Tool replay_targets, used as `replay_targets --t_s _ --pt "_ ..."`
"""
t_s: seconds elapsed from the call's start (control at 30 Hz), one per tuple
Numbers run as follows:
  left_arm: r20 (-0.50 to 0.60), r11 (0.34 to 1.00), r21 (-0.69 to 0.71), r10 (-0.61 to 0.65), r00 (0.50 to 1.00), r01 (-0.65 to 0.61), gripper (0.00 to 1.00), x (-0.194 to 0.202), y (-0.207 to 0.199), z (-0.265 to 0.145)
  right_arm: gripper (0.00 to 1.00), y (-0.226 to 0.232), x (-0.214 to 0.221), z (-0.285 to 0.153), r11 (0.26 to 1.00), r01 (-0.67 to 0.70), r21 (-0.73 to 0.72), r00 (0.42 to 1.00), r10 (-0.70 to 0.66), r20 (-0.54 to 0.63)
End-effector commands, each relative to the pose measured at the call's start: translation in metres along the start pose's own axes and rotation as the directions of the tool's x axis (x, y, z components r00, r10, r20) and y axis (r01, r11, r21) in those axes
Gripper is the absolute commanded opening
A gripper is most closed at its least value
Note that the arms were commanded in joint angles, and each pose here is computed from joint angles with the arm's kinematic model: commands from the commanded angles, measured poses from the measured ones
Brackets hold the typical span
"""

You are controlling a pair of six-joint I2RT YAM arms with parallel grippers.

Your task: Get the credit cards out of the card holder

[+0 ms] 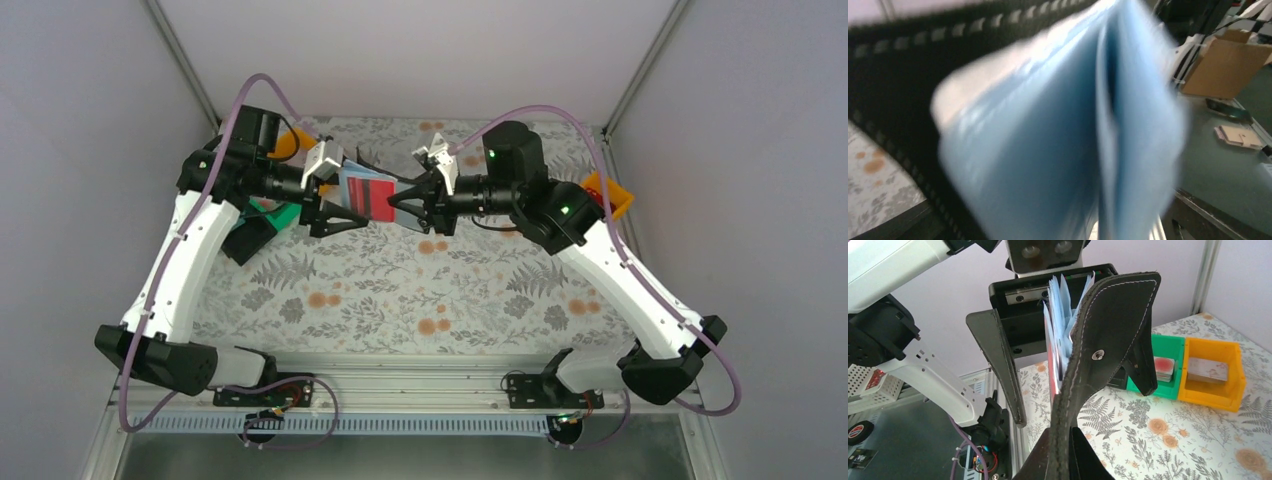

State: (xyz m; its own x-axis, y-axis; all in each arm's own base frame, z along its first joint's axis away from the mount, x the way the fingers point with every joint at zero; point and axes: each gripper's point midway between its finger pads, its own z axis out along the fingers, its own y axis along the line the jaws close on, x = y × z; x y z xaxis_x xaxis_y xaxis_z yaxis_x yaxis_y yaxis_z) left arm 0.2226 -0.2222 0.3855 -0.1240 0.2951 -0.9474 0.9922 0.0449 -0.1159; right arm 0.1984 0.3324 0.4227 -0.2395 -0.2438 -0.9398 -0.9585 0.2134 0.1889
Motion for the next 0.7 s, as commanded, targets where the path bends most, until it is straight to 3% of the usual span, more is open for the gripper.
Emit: replay_targets --t_s 0.0,0.17,0.23,0.43,0.57,0.67 --pt "0.1 0.993 0.113 0.027 0.995 -0.039 0.83 -0.02 -0.025 -0.003 0.04 0.007 -0.009 0.003 0.997 0.051 -0.06 0.998 -0.049 0.031" --pt "0.122 0.987 0.145 0.051 0.991 -0.069 0.17 -0.02 -0.036 -0.005 0.04 0.007 -0.01 0.002 0.997 0.064 -0.052 0.997 -0.062 0.036" --pt "0.13 0.985 0.155 0.052 0.99 -0.072 0.03 -0.019 -0.039 -0.005 0.04 0.006 -0.009 0.001 0.997 0.063 -0.046 0.997 -0.062 0.035" --pt "0.107 0.996 0.082 0.039 0.993 -0.048 0.02 -0.021 -0.028 -0.008 0.39 -0.027 -0.016 -0.031 0.984 0.024 0.174 0.996 -0.039 0.081" --pt "0.068 0.997 -0.071 -0.038 0.997 0.043 0.03 -0.013 0.003 -0.012 0.48 -0.026 -0.032 -0.072 0.962 0.026 0.272 0.984 -0.073 0.165" --pt "0.048 0.985 -0.153 -0.068 0.996 0.075 0.02 -0.007 0.021 -0.014 0.47 -0.018 -0.04 -0.083 0.961 0.026 0.276 0.975 -0.086 0.206"
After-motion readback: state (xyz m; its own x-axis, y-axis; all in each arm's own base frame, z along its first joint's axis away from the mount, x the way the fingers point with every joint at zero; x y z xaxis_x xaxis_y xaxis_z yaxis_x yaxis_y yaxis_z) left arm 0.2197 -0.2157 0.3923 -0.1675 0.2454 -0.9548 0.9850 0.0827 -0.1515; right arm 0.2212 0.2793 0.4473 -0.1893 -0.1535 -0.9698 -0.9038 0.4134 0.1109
